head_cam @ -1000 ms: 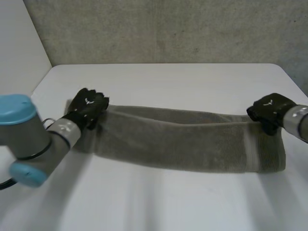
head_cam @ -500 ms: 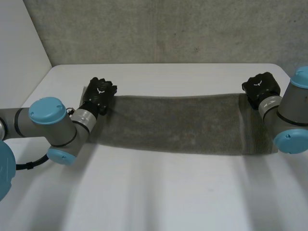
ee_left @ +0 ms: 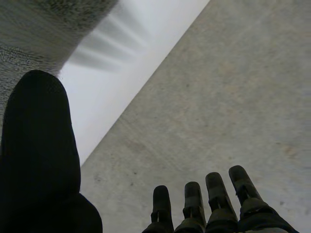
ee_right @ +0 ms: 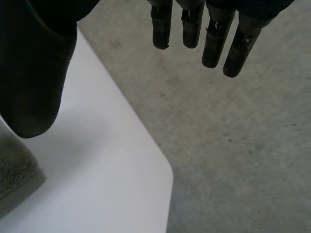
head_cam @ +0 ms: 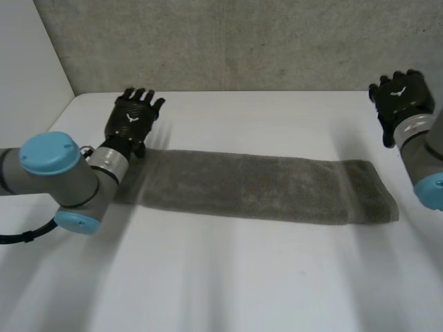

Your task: Fold the towel.

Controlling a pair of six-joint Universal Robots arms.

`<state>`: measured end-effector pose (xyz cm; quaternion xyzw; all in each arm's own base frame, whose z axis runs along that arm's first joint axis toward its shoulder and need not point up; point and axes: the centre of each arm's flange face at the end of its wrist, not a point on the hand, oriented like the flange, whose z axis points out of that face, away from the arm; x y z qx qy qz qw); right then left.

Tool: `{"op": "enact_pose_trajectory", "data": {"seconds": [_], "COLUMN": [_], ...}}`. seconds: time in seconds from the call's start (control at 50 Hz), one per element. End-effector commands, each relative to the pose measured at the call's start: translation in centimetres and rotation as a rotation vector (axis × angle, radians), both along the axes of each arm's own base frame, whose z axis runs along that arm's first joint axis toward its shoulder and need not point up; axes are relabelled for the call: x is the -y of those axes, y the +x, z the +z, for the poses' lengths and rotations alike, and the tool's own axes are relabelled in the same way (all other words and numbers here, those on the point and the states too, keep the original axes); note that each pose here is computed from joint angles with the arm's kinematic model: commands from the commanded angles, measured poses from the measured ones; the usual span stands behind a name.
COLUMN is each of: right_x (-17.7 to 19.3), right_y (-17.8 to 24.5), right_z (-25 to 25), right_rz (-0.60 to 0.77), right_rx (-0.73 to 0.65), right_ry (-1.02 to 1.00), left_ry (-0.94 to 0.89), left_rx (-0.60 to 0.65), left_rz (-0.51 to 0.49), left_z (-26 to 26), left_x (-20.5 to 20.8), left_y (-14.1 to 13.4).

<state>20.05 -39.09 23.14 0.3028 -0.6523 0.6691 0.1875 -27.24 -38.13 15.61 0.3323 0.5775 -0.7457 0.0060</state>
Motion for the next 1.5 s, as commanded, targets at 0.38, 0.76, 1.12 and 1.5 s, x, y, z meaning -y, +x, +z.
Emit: {"op": "enact_pose_trajectory", "data": {"seconds": [0.38,0.76,1.12,1.5], "right_x": [-7.7,-3.7,-2.9,-17.9], "right_y": [-3.1,-6.8,0.2,25.2], "right_z": [-7.7,-9.6,1.3,-9.7], "right_rz": [0.082,-0.041,0.054,0.762], "right_rx": [0.177,0.118,-0.215,-0.226], "right_ry": [0.48,0.383,-0.055,-0.05], "left_ry": [0.381,0.386,0.375,0.381], "left_rx": [-0.44,-0.456,-0.46,-0.452], "left_rz": [-0.046,-0.026,-0.014,-0.016], "left_z": [2.2,2.3,2.5,2.1], "left_x": [-9.7,-9.6,-9.4,-9.6], "left_y": [3.3,4.2,4.5,4.4]}}
